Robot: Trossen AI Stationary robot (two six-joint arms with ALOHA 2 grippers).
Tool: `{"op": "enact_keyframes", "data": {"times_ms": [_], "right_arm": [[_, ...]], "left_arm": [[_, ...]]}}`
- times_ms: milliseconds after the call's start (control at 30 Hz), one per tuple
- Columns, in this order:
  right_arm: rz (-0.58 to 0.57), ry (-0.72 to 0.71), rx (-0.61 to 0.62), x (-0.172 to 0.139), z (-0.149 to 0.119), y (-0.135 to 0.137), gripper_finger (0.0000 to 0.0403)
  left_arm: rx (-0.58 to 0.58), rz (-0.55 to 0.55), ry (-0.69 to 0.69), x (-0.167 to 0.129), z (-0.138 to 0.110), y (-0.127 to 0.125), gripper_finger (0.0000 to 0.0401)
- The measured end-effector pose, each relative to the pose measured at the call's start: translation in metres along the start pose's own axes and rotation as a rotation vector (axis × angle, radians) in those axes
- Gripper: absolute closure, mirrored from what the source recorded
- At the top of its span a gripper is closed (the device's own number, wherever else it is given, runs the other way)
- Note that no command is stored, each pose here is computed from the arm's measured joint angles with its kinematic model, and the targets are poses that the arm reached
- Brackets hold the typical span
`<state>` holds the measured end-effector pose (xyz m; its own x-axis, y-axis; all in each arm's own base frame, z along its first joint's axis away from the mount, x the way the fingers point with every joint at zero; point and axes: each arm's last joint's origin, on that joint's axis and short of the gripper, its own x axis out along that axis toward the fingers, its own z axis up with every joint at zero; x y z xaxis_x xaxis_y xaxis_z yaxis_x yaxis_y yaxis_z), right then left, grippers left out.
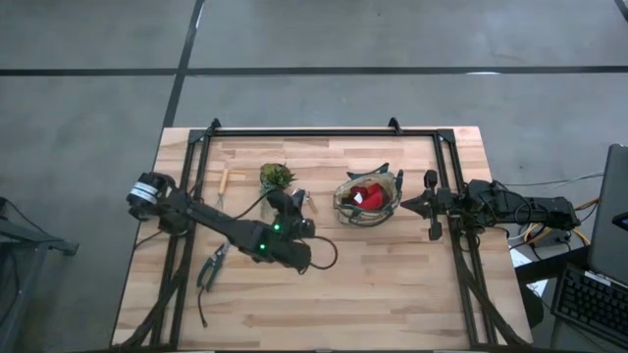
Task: Pick & Place Garden tools in Gardening bag
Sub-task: Put the bottom brown hand rake into the gardening bag
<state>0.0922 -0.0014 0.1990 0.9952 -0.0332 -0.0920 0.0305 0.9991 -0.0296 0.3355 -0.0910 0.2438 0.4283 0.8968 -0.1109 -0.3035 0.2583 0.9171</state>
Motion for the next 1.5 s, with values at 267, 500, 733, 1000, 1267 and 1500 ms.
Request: {"op": "enact_keyframes", "data": {"times_ms": [267,500,733,1000,1267,1500], "right_arm": [[-0.001,0.000,-0.001,0.000,0.000,0.000,0.0394],[0.000,0.000,0.000,0.000,0.000,0.000,0.0394],[0.000,-0.002,-0.001,0.000,0.000,0.000,0.0394],[-0.001,-0.001,-0.002,0.000,0.000,0.000,0.0394],[-0.001,-0.001,-0.001,0.000,0.000,0.000,0.0394],[-0.001,0.000,-0.001,0.000,0.000,0.000,0.0394]], "left_arm": [[-0.056,-0.054,-0.062,0.020,0.019,0.011,0.0400],[-0.061,-0.025,-0.088,0.028,0.028,0.022,0.0400],[-0.078,-0.029,-0.113,0.035,0.031,0.028,0.0400],[-0.092,-0.027,-0.148,0.041,0.033,0.031,0.0400],[-0.082,-0.030,-0.143,0.052,0.029,0.013,0.0400],[-0.055,-0.045,-0.153,0.055,0.029,0.001,0.0400]]}}
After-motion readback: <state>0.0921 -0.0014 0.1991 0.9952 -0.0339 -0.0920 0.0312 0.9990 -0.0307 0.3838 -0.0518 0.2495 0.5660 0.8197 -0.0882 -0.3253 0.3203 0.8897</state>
